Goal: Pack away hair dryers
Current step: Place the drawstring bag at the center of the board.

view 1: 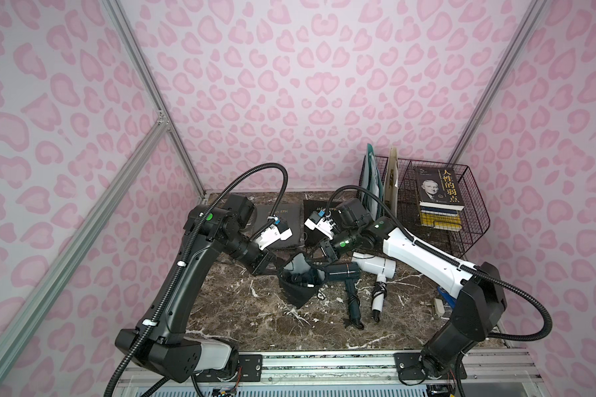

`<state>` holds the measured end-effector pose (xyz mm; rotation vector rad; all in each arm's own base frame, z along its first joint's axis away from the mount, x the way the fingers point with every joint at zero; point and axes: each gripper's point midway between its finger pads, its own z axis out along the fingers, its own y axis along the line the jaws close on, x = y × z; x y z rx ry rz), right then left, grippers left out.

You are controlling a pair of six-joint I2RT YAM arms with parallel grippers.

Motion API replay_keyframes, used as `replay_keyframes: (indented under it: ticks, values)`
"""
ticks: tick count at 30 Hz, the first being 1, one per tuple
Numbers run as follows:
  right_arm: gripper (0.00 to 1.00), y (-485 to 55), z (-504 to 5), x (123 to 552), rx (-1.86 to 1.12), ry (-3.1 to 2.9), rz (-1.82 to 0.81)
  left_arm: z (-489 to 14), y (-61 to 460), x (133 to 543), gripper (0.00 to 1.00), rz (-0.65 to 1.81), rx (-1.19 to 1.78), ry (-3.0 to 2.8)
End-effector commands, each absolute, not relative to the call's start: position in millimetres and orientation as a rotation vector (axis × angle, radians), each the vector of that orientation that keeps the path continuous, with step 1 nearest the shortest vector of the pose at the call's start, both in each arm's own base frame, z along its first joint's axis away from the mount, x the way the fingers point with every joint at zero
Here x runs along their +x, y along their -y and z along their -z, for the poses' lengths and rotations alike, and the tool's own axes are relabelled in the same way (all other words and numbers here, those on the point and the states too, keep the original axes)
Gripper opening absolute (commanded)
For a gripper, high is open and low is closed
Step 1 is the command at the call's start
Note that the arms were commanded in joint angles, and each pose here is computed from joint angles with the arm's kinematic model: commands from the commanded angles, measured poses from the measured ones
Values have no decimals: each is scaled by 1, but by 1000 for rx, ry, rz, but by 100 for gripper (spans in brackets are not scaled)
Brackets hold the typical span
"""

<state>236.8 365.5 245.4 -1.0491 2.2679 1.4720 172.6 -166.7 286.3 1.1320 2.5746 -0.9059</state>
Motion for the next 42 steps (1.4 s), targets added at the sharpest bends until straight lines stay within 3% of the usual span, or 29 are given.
replay_keyframes:
  ticks: [1, 15, 33, 42]
  values:
    - [0, -367, -256, 235, -1054, -2223, -1506, -282, 163, 173, 1, 879, 1120, -2589]
    - [0, -369, -238, 245, -1032, -2283, -1497, -266, 164, 168, 2, 938, 1076, -2628]
    - [0, -360, -191, 287, -812, -2436, -1196, -248, 174, 227, 2, 845, 980, -2629]
    - [19, -357, -196, 288, -716, -2415, -1200, -252, 182, 239, 1, 881, 983, -2608]
